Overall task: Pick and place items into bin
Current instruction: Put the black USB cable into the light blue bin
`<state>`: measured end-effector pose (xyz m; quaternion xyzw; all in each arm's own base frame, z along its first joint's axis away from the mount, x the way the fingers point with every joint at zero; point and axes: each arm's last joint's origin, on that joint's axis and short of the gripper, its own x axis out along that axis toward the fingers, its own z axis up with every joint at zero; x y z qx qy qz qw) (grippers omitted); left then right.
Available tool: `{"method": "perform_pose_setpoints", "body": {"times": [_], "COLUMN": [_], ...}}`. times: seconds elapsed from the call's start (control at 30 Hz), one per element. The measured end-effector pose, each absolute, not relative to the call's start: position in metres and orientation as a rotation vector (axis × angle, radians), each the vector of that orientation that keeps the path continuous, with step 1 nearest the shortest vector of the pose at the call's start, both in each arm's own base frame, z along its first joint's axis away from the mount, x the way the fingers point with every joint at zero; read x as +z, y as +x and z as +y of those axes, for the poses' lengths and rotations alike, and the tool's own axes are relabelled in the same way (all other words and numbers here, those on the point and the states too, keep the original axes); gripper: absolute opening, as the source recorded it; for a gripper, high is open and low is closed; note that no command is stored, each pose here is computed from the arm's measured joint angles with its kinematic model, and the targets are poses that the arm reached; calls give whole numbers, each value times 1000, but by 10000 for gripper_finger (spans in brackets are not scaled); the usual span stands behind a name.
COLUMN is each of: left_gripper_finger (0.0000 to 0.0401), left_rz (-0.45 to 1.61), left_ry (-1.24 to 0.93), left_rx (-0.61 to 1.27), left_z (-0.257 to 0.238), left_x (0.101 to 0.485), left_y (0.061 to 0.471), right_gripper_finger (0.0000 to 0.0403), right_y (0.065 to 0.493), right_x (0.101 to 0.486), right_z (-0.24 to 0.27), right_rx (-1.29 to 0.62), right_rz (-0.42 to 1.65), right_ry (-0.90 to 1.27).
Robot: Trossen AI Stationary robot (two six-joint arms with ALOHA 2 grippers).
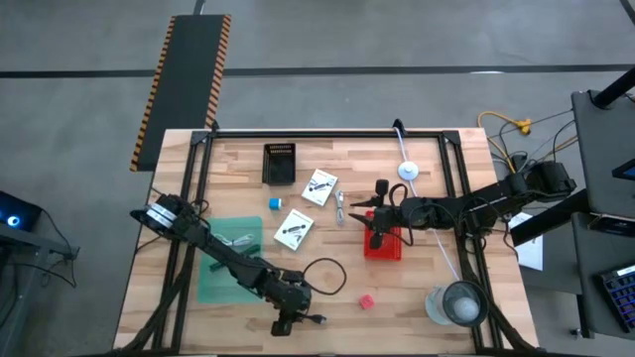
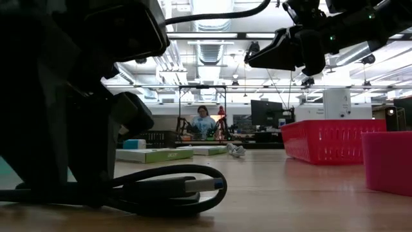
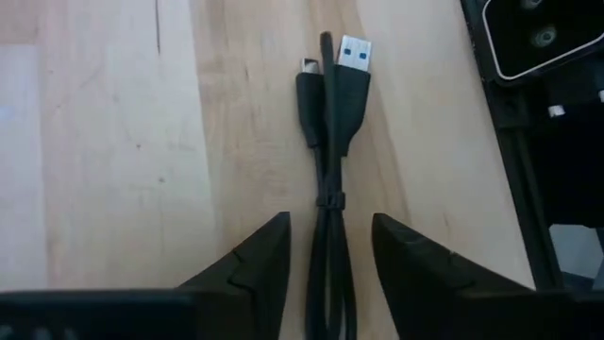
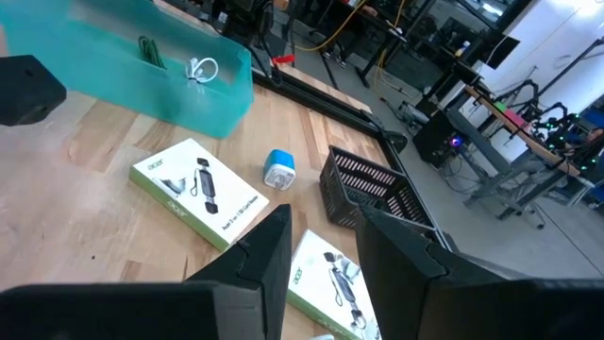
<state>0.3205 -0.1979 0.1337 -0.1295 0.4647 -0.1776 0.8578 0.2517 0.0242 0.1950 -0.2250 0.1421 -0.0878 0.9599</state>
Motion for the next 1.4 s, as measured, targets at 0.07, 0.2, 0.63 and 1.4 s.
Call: {"method": "perform_pose_setpoints", "body": {"times": [0.07, 0.2, 0.63, 1.4], "left_gripper_finger": [107, 58, 5, 2], "left_rz": [979, 987, 1016, 1044], "left_ry": [-272, -271, -254, -302], "left_rx": [-369, -359, -406, -212], "left_z": [-196, -193, -184, -140], "left_x": [132, 129, 128, 244], "left_y": [320, 319, 318, 252], "right_gripper_finger": [107, 107, 107, 107], "right_y": [252, 252, 252, 251], "right_x": [195, 195, 195, 194], "right_z": [24, 24, 24, 24], "right_rx": [-178, -178, -177, -172], "right_rz": [288, 288, 289, 301], "right_ry": [-456, -456, -464, -481]}}
